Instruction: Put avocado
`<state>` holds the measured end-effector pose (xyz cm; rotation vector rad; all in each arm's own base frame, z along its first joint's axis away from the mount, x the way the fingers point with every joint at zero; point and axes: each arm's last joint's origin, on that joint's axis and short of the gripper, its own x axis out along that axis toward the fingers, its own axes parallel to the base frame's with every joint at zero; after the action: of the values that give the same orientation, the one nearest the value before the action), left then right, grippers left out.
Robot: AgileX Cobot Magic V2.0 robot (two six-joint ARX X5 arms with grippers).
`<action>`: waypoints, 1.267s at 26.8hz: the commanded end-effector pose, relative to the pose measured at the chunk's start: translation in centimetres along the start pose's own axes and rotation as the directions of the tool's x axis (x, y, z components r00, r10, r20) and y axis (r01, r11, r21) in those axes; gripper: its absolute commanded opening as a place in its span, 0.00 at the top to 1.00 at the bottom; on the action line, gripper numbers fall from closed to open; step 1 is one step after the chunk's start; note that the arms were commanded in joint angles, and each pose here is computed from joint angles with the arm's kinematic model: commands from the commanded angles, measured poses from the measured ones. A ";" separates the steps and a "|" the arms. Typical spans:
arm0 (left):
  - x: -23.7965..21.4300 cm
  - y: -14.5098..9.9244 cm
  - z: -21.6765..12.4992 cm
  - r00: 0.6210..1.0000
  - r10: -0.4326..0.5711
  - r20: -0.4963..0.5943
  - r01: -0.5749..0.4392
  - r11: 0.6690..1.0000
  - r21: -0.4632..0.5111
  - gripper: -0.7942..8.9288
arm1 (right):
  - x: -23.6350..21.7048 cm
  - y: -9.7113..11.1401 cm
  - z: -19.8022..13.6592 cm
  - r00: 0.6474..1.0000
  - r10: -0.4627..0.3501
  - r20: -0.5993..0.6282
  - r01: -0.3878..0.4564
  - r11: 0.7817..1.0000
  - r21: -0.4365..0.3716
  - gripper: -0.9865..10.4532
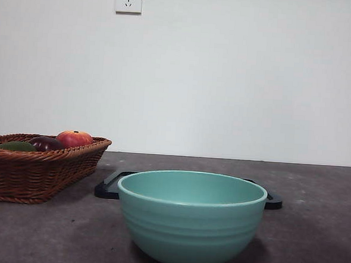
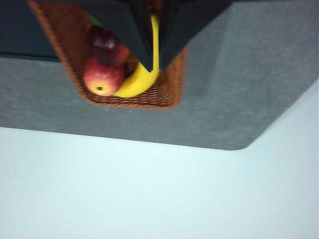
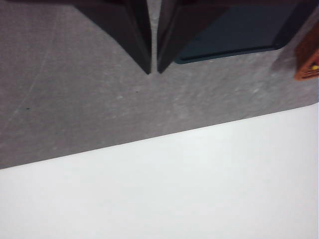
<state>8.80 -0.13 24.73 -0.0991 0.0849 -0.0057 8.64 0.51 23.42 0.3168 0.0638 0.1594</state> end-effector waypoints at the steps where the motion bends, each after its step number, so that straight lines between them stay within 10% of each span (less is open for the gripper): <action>1: -0.1 -0.4 2.9 0.999 -0.042 0.017 0.042 0.999 -0.009 0.90 | -0.1 1.0 2.3 0.999 0.045 0.003 -0.045 0.999 0.016 0.90; 12: 2.3 -1.9 10.4 0.949 -0.242 -0.205 0.235 0.970 -0.055 0.90 | 2.6 3.8 8.0 0.954 0.212 -0.213 -0.214 0.977 0.016 0.90; 26: 4.7 -4.2 9.9 0.719 -0.536 -0.442 0.501 0.841 -0.205 0.90 | 6.6 7.2 7.5 0.738 0.369 -0.565 -0.446 0.895 0.002 0.90; 34: 3.7 -4.4 8.6 0.579 -0.606 -0.546 0.526 0.789 -0.318 0.90 | 5.6 7.4 6.8 0.682 0.367 -0.633 -0.448 0.893 0.035 0.90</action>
<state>13.16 -3.69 32.80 -0.2544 0.7599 -0.6859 13.69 6.23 31.30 0.1423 0.6814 0.7074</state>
